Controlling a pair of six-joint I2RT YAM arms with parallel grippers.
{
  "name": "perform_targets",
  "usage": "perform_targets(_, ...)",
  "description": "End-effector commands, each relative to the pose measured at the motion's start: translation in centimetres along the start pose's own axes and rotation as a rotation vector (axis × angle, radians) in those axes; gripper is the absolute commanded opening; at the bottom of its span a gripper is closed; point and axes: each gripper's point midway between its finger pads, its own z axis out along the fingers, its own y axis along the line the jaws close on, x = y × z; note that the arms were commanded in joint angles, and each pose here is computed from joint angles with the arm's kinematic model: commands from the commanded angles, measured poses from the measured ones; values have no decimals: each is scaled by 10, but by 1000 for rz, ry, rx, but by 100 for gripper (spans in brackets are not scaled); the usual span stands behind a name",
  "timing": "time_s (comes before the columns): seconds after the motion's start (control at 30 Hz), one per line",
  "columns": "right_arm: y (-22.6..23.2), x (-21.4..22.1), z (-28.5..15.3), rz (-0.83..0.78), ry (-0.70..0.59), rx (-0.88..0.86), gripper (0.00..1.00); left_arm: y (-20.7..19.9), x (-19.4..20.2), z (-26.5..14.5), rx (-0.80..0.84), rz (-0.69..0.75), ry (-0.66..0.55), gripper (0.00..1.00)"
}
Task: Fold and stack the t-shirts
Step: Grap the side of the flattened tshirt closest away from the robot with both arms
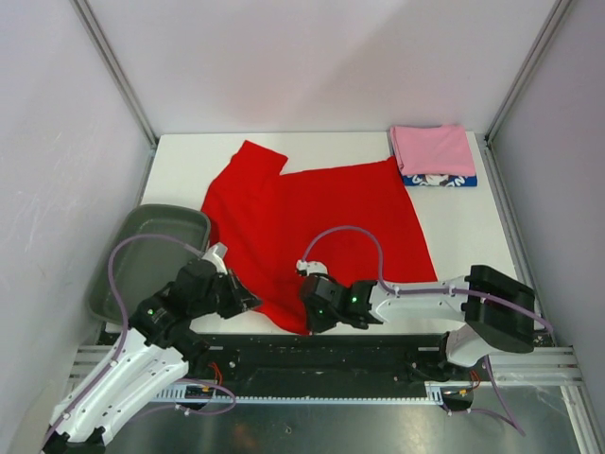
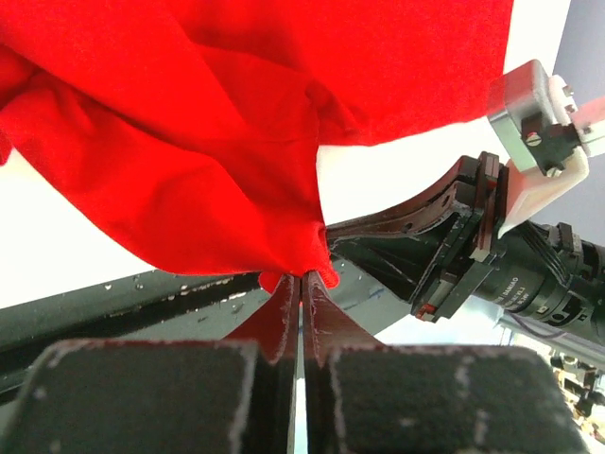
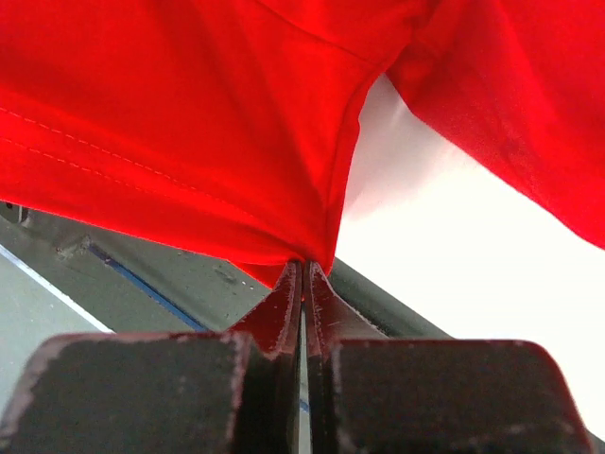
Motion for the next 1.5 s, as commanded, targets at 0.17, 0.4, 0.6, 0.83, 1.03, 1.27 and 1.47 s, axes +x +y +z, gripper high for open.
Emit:
perform_targets(0.17, -16, -3, -21, 19, -78, 93, 0, 21, 57, -4, -18, -1, 279, 0)
perform_targets(0.4, -10, 1, -35, -21, -62, 52, 9, 49, 84, -19, -134, 41, 439, 0)
perform_targets(0.6, -43, -25, -71, 24, -150, 130, 46, 54, 83, -36, -205, 117, 480, 0)
perform_targets(0.83, -138, -72, -101, 246, -296, 318, 52, 52, 90, -53, -218, 190, 572, 0)
perform_targets(1.03, -208, -81, -106, 420, -343, 431, 52, 44, 81, -78, -252, 307, 617, 0)
perform_targets(1.27, -269, -51, -112, 634, -318, 511, 51, 41, 74, -97, -285, 349, 627, 0)
perform_targets(1.47, -293, -25, -132, 820, -341, 564, 50, 44, 76, -93, -297, 322, 613, 0)
